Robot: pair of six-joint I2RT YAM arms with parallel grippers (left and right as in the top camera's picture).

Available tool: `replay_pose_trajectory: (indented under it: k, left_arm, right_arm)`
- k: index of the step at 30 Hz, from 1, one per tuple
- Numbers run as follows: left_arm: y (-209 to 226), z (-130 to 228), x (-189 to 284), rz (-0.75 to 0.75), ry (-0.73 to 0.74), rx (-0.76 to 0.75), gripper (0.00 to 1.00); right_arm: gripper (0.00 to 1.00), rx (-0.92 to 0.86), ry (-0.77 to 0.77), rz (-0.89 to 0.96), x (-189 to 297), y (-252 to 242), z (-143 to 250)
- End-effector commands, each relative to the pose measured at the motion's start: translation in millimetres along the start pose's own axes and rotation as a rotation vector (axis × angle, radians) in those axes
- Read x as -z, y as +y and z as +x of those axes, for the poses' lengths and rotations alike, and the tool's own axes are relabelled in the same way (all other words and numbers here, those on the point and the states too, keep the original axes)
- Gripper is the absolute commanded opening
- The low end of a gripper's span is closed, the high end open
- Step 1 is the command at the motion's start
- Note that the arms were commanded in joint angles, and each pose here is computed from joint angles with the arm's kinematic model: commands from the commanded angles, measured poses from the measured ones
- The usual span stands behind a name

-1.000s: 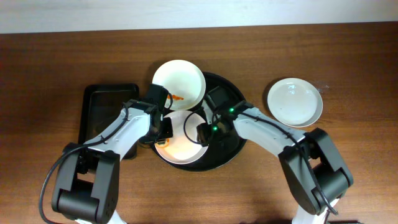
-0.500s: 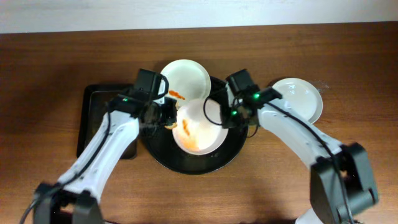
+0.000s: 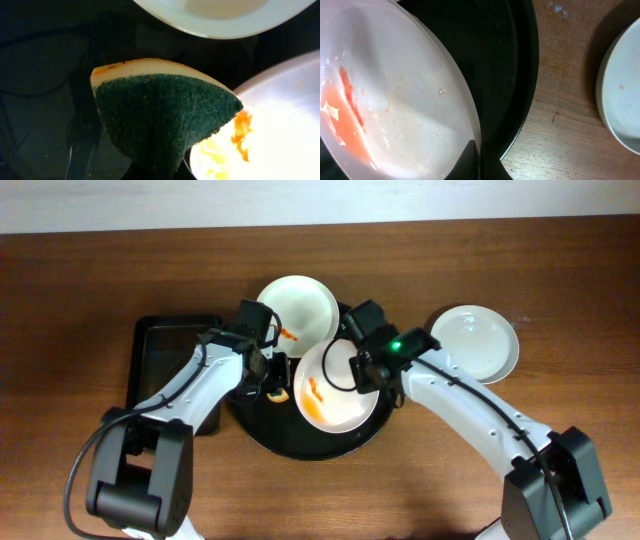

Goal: Clean dirty plates on tray and stack at the side

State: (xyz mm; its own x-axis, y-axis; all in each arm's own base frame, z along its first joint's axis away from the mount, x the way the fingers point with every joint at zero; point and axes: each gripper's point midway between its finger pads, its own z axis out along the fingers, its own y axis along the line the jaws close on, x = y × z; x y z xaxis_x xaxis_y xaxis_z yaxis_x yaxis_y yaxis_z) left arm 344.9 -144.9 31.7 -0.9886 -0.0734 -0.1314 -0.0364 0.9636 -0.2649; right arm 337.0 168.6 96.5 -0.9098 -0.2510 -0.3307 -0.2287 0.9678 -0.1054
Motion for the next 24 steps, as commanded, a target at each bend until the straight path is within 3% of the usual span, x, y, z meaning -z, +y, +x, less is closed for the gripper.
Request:
replay_pose_trajectory:
  k: [1,11,16,24]
  left_arm:
    - [-11,9,-11,0.007,0.028,-0.052,0.0]
    - [-25,30,-54,-0.077,0.076,-0.155,0.0]
    - [-25,30,-59,-0.078,0.077,-0.157,0.0]
    - [-26,28,-60,-0.072,0.066,-0.158,0.0]
  right_arm:
    - [0.04,0.051,-0.078,0.09,15,2,-11]
    - [0.04,0.056,-0.077,0.063,16,15,-8]
    - [0.12,0.052,-0.069,-0.018,16,28,-8]
    - [0.14,-0.023,-0.057,-0.224,20,64,-10]
